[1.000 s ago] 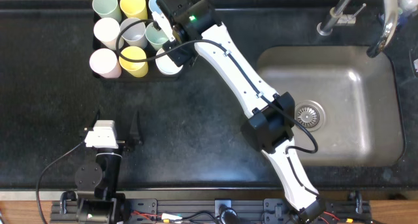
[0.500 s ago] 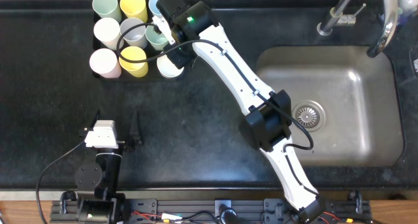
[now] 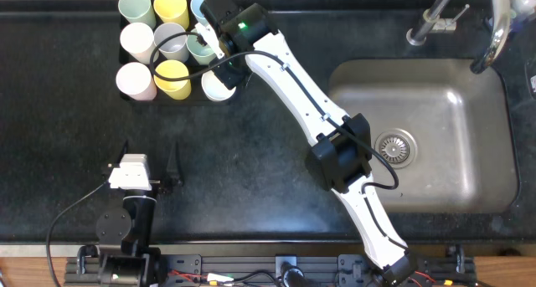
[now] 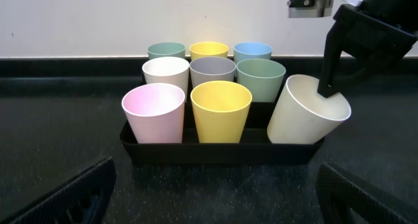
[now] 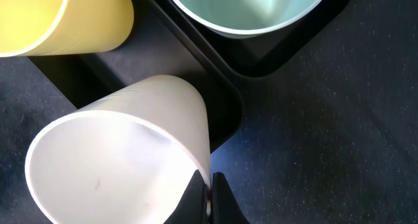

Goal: Store Cups

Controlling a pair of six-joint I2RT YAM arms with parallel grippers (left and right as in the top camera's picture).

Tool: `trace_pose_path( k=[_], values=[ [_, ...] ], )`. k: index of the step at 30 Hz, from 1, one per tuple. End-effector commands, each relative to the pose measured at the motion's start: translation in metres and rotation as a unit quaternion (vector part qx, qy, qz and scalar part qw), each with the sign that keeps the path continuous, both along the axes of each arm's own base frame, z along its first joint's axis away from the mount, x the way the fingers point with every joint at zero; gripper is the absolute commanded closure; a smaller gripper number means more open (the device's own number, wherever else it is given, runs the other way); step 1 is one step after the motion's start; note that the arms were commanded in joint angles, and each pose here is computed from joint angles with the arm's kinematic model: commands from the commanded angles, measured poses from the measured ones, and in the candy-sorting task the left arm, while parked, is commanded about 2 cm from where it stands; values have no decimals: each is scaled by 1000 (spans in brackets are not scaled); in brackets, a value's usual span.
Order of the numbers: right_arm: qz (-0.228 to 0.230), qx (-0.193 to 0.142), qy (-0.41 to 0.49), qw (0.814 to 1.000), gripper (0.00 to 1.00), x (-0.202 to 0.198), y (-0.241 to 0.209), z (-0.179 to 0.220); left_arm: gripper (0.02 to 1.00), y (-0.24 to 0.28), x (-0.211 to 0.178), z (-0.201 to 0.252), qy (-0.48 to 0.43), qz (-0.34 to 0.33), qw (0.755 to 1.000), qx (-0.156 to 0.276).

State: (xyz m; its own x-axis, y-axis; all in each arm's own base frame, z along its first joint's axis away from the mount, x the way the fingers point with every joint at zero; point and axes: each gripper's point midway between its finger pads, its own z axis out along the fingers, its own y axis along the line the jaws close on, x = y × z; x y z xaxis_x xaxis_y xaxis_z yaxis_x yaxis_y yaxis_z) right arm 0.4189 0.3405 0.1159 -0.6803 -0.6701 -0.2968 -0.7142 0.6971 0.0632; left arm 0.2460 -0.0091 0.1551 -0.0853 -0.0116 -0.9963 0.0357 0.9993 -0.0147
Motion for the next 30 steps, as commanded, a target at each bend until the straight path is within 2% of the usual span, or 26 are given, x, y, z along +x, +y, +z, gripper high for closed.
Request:
trace_pose_path(
  k=[1,5,6,7,8,10,14,22,25,30],
  values=[
    [10,7,-8,1000,956,3,7,1,18,1,0,1,-3,1,1000,11],
    [9,8,-8,1000,956,3,7,1,18,1,0,1,-3,1,1000,11],
    [9,8,-9,1000,869,3,7,1,18,1,0,1,-3,1,1000,11],
    [9,8,-8,1000,669,3,7,1,18,1,0,1,-3,1,1000,11],
    [9,8,-9,1000,560,3,7,1,18,1,0,1,-3,1,1000,11],
    [9,8,-9,1000,224,3,7,1,18,1,0,1,-3,1,1000,11],
    [9,6,-10,1000,3,4,6,1,18,1,0,1,-3,1,1000,11],
    [-2,-12,-40,999,3,12,-1,12,20,1,0,1,-3,1,1000,11],
    [-18,-1,-77,997,3,20,-8,44,20,1,0,1,-3,1,1000,11],
    [-89,40,-125,987,5,22,-43,126,20,1,0,1,-3,1,1000,11]
  ],
)
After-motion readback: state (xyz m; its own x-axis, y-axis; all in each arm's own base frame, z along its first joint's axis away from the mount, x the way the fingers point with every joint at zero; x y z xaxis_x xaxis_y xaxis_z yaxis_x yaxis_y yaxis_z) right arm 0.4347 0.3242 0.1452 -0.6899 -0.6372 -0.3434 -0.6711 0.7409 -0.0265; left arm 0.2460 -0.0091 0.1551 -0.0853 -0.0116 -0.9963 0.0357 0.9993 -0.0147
